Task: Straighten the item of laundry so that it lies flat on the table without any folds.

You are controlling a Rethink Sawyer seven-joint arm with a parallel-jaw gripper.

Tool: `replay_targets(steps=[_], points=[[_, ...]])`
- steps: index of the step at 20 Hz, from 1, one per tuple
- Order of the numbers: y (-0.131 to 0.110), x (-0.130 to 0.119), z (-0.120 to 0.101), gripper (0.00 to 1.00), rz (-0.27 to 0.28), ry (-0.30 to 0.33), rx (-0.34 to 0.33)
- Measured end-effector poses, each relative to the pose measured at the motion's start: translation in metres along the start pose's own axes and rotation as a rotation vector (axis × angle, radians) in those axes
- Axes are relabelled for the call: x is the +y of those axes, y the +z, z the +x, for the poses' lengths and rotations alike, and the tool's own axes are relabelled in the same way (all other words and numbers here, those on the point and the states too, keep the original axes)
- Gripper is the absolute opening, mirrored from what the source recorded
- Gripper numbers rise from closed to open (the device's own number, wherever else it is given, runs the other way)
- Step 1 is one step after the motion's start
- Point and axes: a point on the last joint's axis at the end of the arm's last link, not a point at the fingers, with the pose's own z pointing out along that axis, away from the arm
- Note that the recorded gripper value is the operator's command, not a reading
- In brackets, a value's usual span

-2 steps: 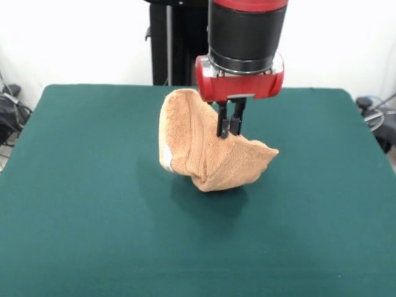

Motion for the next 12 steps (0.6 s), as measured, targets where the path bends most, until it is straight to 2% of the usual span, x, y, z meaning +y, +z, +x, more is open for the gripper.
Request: replay_targets(steps=[12], points=[[-0.040, -0.009, 0.005, 0.00, -0.002, 0.027, 0.040]])
